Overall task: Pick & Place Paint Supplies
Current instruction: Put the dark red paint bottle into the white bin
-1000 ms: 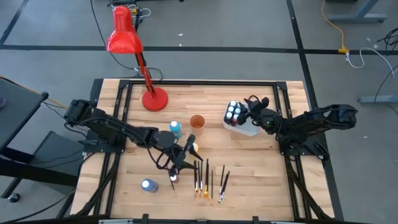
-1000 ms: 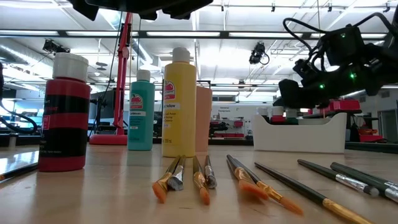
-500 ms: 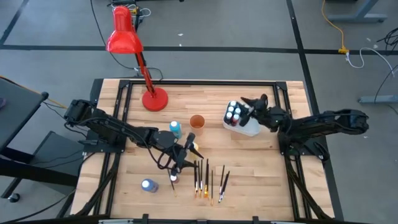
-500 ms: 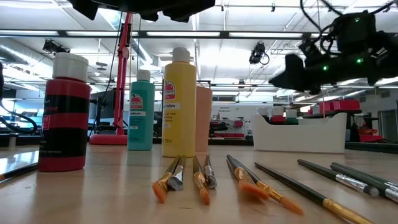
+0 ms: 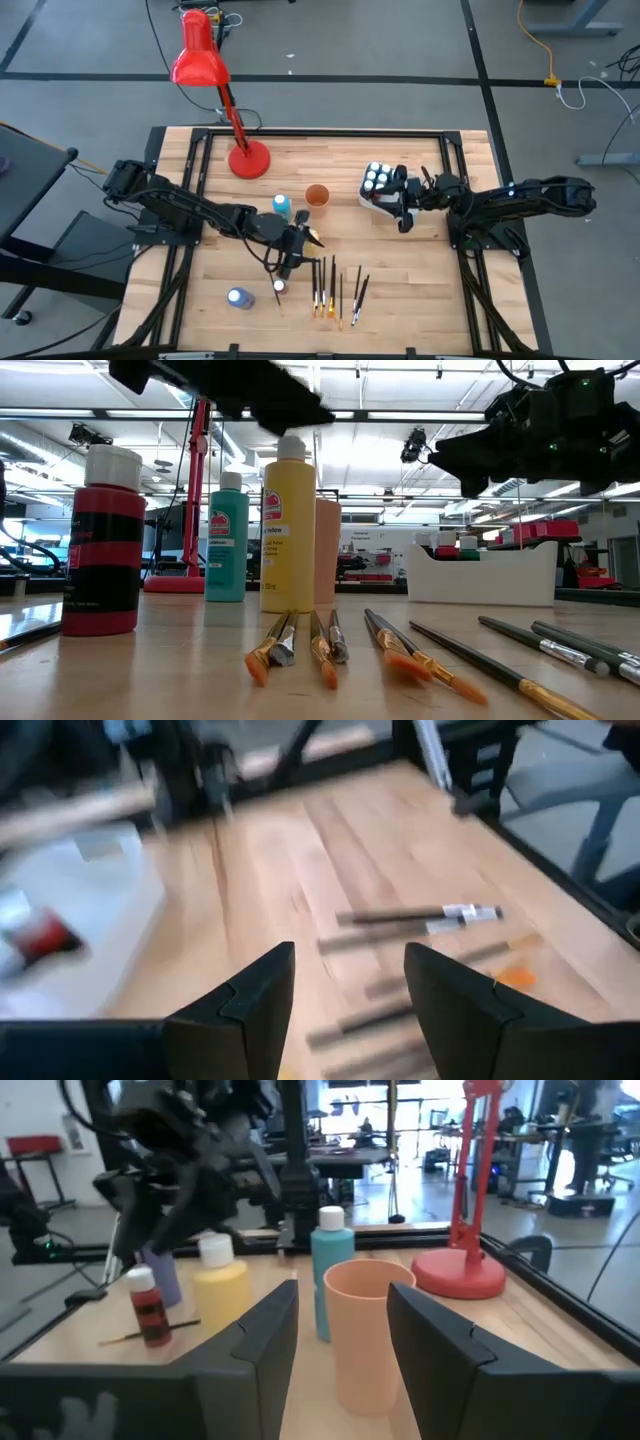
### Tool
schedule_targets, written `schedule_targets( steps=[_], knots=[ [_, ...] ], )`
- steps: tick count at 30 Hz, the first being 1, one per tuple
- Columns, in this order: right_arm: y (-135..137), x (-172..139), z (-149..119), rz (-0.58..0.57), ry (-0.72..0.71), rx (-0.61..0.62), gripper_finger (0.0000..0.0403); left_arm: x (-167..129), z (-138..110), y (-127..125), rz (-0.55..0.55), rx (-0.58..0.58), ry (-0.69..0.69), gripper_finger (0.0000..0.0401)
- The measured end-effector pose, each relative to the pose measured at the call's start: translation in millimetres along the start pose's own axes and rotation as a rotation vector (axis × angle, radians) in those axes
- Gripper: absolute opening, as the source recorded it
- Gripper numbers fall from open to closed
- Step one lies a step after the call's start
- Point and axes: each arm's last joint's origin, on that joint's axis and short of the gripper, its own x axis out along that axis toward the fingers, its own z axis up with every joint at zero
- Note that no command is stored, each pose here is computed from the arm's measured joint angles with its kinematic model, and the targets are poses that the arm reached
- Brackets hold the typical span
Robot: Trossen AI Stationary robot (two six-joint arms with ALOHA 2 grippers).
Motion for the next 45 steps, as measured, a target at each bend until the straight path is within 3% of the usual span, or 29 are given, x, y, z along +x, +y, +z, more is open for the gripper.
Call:
schedule_targets(
  steps=[3,7,9,13,22,34,40,45],
  knots=[
    [1.6,0.3,-0.2,0.009,0.002,-0.013,0.0160,-1.5,-3.2,-4.2,-0.050,-0.048,0.056,0.0201],
    [2.0,0.5,-0.7,0.011,0.006,-0.019,0.0160,-1.0,-12.1,-20.6,-0.215,-0.066,0.113,0.0201],
    [2.0,0.5,-1.3,0.011,0.012,-0.030,0.0162,-3.3,-3.9,-27.6,-0.249,-0.068,0.067,0.0201],
    [2.3,0.5,-2.8,0.012,0.027,-0.033,0.0175,-4.7,-10.0,-43.1,-0.285,-0.067,0.126,0.0201],
    [6.7,1.3,-3.9,0.037,0.037,-0.018,0.0217,-11.9,-24.7,-61.7,-0.229,-0.058,0.305,0.0201],
    [13.6,2.8,-4.7,0.014,0.041,0.008,0.0217,-19.1,-27.3,-85.0,-0.247,-0.062,0.344,0.0201],
    [16.4,3.2,-4.9,0.017,0.042,0.009,0.0217,-21.7,-33.5,-85.1,-0.179,-0.063,0.410,0.0200],
    [16.6,3.2,-4.9,0.018,0.042,0.009,0.0217,-21.4,-33.1,-84.7,-0.181,-0.022,0.400,0.0155]
  ],
)
